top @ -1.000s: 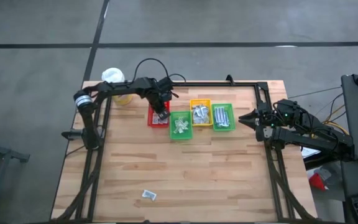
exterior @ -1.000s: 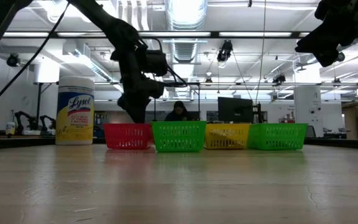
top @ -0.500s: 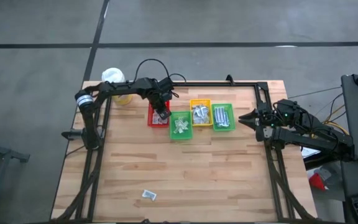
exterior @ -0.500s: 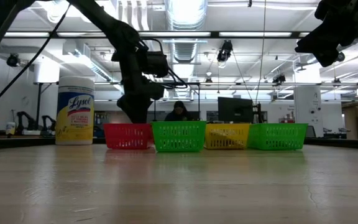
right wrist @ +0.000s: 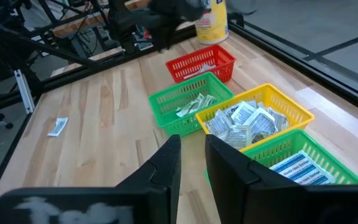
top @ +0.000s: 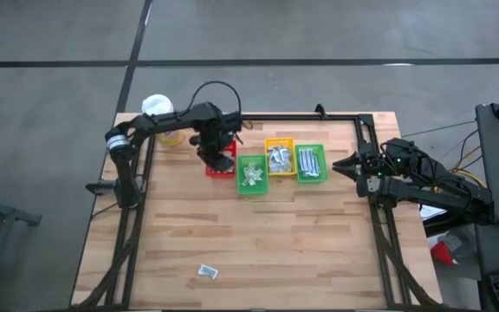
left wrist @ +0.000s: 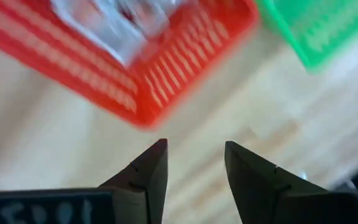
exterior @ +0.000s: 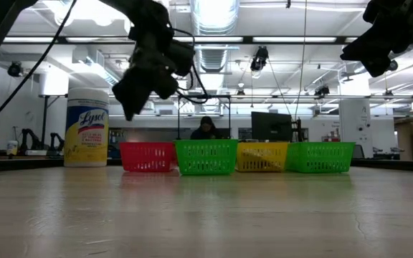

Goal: Pick & Place First Aid Supplies
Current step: Put the ointment pack into the red basket

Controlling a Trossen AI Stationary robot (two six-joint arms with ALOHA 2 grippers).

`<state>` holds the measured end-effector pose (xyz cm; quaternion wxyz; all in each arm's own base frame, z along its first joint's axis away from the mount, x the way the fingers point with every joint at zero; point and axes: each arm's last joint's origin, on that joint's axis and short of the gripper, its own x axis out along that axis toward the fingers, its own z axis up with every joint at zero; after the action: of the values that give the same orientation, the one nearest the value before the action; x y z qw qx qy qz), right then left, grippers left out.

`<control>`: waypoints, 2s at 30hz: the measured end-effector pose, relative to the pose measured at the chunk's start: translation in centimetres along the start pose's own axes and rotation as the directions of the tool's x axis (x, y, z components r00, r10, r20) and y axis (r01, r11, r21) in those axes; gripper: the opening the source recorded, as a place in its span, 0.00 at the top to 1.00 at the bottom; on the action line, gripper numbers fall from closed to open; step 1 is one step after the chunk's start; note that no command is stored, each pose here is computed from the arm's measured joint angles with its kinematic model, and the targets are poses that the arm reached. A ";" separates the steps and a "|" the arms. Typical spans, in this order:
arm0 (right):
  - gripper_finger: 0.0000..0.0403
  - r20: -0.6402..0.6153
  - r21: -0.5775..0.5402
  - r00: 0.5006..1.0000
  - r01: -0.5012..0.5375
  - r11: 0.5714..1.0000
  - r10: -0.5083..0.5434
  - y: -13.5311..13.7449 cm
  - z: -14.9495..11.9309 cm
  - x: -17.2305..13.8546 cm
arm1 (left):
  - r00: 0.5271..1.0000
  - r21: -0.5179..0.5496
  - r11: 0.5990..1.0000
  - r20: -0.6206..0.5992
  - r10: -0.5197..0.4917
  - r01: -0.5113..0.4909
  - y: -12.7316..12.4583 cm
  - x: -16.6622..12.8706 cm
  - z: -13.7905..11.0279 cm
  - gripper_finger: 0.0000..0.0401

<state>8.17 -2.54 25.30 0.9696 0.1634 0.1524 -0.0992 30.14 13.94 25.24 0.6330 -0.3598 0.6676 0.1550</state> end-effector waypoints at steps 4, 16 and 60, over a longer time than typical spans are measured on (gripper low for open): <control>0.80 0.000 0.000 1.000 0.000 1.000 0.000 0.0 0.0 0.0 | 0.994 -0.004 1.000 -0.112 -0.018 0.017 -2.6 0.5 -1.8 0.62; 0.79 0.000 0.000 1.000 0.000 1.000 0.000 0.0 0.0 0.0 | 0.970 0.049 0.998 -0.235 0.057 -0.047 -12.6 4.4 -8.9 0.62; 0.81 0.000 -0.002 1.000 0.000 1.000 0.000 0.0 0.0 0.0 | 0.998 -0.498 0.866 0.025 0.064 -0.043 -19.5 17.2 -23.4 0.62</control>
<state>8.17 -2.54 25.30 0.9698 0.1623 0.1524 -0.0990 27.19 -19.94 17.10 0.5280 -0.4887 0.6022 0.3461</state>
